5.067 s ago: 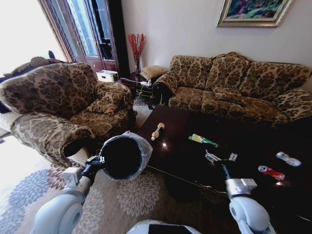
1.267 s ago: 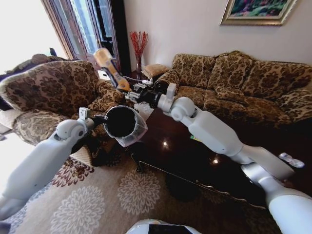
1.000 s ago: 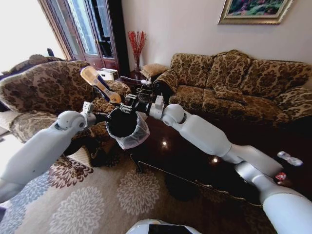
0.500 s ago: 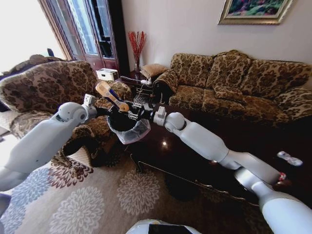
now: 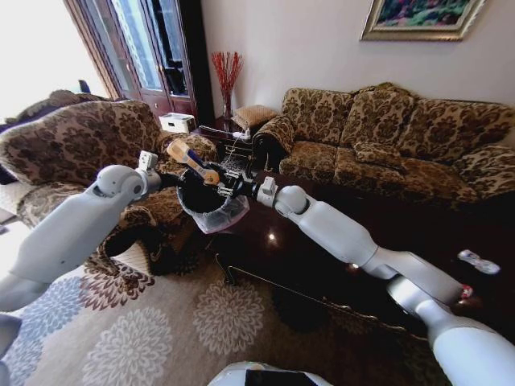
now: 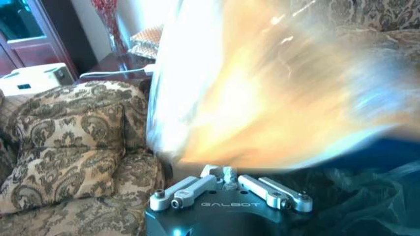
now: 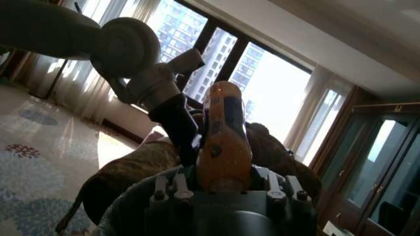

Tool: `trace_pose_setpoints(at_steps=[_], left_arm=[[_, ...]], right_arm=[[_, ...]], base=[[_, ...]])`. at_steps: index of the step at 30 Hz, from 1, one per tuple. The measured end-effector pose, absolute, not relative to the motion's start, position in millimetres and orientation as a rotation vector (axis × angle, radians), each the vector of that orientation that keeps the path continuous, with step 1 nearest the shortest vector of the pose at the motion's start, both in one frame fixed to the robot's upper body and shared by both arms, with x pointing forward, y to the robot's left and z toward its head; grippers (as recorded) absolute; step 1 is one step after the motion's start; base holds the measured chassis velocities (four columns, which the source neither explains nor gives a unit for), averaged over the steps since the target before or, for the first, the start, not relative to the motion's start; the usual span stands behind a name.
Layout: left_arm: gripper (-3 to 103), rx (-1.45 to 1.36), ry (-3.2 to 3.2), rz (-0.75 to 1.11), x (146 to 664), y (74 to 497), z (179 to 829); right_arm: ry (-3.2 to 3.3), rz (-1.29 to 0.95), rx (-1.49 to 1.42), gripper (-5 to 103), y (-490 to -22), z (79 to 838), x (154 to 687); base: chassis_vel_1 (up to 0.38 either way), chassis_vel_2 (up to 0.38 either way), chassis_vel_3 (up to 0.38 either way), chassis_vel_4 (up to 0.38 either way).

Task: Move to the front of the table and place the trash on the table into the trash bin.

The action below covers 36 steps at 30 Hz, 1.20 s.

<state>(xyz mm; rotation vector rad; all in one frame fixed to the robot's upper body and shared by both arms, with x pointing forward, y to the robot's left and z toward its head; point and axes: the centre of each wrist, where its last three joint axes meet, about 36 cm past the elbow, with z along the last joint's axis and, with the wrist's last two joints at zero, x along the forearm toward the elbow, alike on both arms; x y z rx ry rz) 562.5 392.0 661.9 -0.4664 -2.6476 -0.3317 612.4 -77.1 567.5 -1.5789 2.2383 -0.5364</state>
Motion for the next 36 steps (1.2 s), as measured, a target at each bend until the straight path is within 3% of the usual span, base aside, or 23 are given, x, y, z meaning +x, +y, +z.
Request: trace_pose_setpoints(at_steps=[2,5,7,8,10,11,21,25,27,32,33,36], left_arm=[[0,-0.471,-2.649,-0.337,561,391,663],[0,-0.477,-2.651,-0.348,557,390,665],[0,-0.477,-2.651,-0.351,556,390,665],[0,-0.478,-2.651,-0.354,554,390,665],[0,-0.478,-2.651,-0.355,554,391,665],[0,-0.479,-2.651,-0.354,553,391,665],[0,-0.459,-2.638,-0.336,552,388,651],[0,-0.412,-2.647,-0.325,558,381,645],[0,-0.373,-2.663,-0.297,562,377,646],[0,-0.334,-2.674,-0.265,560,376,644],[0,-0.322,-2.676,-0.253,556,375,639],[0,-0.32,-2.684,-0.226,549,372,631]], right_arm=[[2.238,-0.535,-1.578,64,-76,569,611],[2.242,-0.528,-1.571,80,-74,572,608],[2.243,-0.526,-1.569,80,-74,572,607],[2.246,-0.519,-1.563,90,-74,574,605],[2.248,-0.513,-1.56,90,-74,574,604],[2.257,-0.498,-1.547,99,-73,577,603],[2.379,-0.221,-1.328,100,-87,635,569],[2.564,-0.026,-1.116,100,-128,662,554],[2.722,0.04,-0.945,100,-174,661,544],[2.896,-0.089,-0.598,100,-241,637,511],[2.972,-0.217,-0.433,100,-268,616,490],[3.084,-0.292,-0.252,100,-289,586,470]], base=[[0.0,0.0,0.0,0.0],[0.0,0.0,0.0,0.0],[0.0,0.0,0.0,0.0],[0.0,0.0,0.0,0.0],[0.0,0.0,0.0,0.0],[0.0,0.0,0.0,0.0],[0.0,0.0,0.0,0.0],[0.0,0.0,0.0,0.0],[0.0,0.0,0.0,0.0],[0.0,0.0,0.0,0.0],[0.0,0.0,0.0,0.0],[0.0,0.0,0.0,0.0]])
